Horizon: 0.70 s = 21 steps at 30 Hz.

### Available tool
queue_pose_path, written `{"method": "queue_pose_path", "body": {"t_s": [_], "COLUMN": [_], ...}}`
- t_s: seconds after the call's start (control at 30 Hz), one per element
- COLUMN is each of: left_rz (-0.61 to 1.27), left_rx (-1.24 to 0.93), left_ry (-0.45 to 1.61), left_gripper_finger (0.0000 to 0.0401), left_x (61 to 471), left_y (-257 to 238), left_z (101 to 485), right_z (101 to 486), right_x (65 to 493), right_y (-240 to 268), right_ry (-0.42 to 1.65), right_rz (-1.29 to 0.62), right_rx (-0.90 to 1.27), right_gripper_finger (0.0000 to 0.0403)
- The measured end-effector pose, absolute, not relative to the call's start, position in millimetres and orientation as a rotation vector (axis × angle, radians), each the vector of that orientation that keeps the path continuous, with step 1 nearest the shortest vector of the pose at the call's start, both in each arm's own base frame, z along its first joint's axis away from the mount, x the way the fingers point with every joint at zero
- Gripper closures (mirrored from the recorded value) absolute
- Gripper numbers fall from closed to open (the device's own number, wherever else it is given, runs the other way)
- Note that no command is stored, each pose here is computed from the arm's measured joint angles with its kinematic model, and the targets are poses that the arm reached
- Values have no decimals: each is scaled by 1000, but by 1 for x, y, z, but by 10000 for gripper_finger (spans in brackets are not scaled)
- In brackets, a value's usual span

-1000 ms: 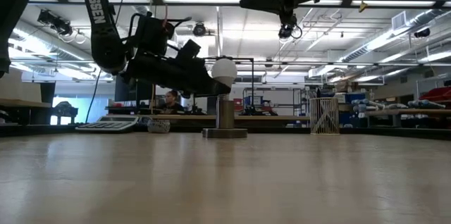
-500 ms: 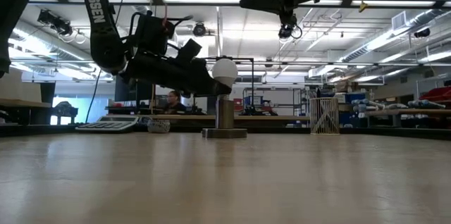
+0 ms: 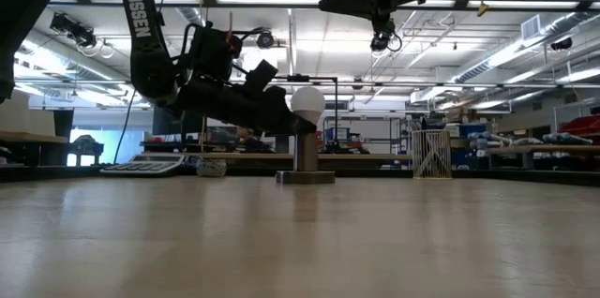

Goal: Screw lightbulb
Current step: Insert the lightbulb into the lamp

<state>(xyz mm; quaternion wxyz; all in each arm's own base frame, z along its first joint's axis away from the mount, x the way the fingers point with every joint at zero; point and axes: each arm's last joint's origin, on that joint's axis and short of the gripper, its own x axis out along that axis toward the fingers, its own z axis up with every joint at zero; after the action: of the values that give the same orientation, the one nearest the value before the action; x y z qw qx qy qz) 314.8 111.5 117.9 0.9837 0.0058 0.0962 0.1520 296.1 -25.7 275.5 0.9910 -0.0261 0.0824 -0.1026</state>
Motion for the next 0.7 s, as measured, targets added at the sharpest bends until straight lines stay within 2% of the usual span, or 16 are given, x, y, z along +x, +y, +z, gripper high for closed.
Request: {"method": "queue_pose_path", "body": {"t_s": [0.13,0.43,0.7], "left_rz": [317,324,324], "left_rx": [6,11,11], "left_ry": [213,217,216], "left_gripper_finger": [270,224,220], "left_x": [315,315,315], "left_y": [112,110,110], "left_z": [117,116,116], "right_z": [275,274,275], "right_x": [296,296,296], "right_y": [-26,-26,-27], "right_ry": [174,179,162], "right_rz": [-206,-207,-216], "right_rx": [-50,-35,14], "right_gripper_finger": [398,398,397]}}
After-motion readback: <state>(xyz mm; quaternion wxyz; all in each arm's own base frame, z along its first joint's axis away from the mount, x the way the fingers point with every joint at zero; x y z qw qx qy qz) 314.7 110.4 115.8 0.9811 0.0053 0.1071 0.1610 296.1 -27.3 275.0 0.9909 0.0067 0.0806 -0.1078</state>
